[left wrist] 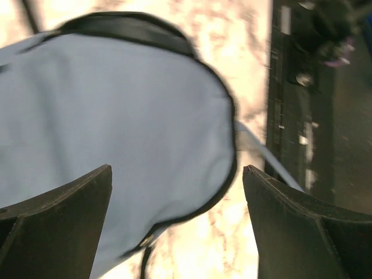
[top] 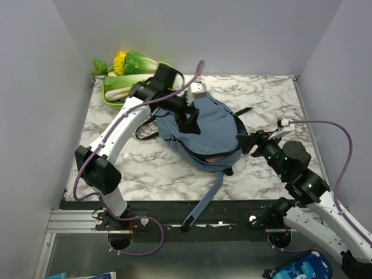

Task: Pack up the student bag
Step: Place the stationery in the student bag, then zip the student bag at the center of the board.

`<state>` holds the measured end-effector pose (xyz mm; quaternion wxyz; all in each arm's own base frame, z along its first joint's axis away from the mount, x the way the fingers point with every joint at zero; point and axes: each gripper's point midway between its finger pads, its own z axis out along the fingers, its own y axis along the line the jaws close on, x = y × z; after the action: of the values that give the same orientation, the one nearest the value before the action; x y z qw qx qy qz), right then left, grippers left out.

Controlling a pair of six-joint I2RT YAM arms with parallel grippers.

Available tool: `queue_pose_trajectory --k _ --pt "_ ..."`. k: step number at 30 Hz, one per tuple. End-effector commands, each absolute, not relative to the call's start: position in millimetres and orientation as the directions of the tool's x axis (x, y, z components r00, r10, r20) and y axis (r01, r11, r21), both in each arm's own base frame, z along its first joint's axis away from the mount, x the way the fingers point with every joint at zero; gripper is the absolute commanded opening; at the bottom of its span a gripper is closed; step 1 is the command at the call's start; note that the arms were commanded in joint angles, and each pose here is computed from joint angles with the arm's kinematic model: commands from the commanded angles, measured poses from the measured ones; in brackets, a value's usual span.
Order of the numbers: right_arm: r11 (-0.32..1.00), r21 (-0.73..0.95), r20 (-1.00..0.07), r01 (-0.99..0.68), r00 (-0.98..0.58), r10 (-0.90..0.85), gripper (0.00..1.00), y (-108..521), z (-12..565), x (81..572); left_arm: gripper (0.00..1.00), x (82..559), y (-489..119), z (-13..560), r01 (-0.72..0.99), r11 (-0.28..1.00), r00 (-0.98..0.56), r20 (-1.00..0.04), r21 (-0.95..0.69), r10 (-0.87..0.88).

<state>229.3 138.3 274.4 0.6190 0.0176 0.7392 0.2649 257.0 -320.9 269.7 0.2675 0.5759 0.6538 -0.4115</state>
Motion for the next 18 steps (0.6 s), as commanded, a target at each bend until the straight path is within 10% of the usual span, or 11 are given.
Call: queue_pose_trajectory --k 1,10,18 --pt "0.847 0.226 -0.935 -0.481 -0.35 0.051 0.73 190.2 256.1 239.6 0.99 332.3 -248.2 312.2 0.953 0.28 -0.216 -0.904 -0.113 0.37" --pt "0.427 -0.225 -0.851 -0.876 -0.037 -0.525 0.82 329.0 233.9 258.6 0.99 379.4 -130.2 245.3 0.729 0.6 -0.537 -0.818 -0.329 0.205" --pt "0.153 -0.321 -0.778 -0.935 0.168 -0.605 0.81 401.6 190.4 266.0 0.99 360.4 -111.0 223.1 0.692 0.644 -0.561 -0.805 -0.326 0.195"
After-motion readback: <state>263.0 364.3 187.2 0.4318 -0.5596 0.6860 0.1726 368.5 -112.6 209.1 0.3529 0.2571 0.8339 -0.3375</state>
